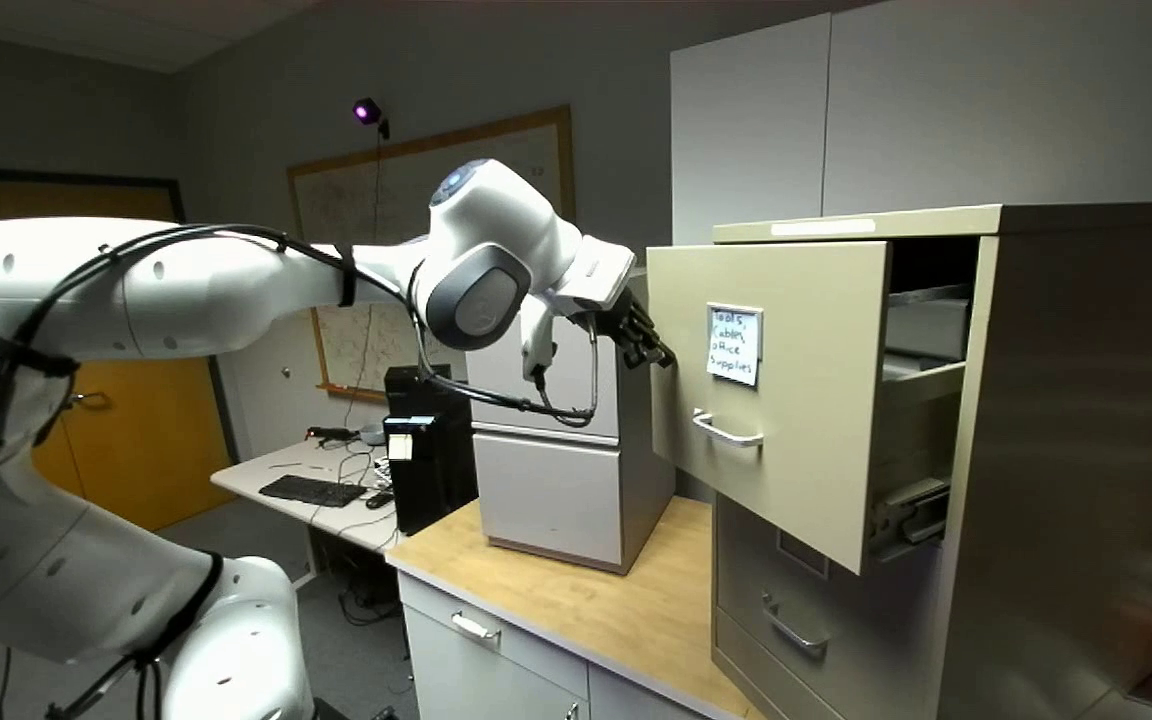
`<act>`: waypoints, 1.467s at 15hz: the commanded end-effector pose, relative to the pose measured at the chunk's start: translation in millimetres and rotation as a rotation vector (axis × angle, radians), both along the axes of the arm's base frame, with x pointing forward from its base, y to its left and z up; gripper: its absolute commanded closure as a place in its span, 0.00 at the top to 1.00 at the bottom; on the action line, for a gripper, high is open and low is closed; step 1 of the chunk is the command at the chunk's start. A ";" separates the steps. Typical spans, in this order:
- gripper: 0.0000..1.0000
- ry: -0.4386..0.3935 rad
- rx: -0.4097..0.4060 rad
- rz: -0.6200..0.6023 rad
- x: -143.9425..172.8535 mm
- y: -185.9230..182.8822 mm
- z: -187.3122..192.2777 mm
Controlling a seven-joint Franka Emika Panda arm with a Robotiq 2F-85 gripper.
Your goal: Close the top drawer of the beige file cabinet
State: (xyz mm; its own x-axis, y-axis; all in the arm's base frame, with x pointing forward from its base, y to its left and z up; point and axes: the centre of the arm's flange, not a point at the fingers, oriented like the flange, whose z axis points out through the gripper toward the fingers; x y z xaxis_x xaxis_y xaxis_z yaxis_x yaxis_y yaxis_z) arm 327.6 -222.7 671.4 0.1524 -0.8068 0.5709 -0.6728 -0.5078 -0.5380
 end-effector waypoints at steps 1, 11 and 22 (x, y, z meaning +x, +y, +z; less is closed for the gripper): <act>0.00 -0.098 -0.072 -0.140 16.6 -10.0 -6.1; 0.00 -0.180 -0.213 -0.256 77.8 -53.1 -2.4; 0.00 -0.121 -0.181 -0.175 134.2 -84.0 11.2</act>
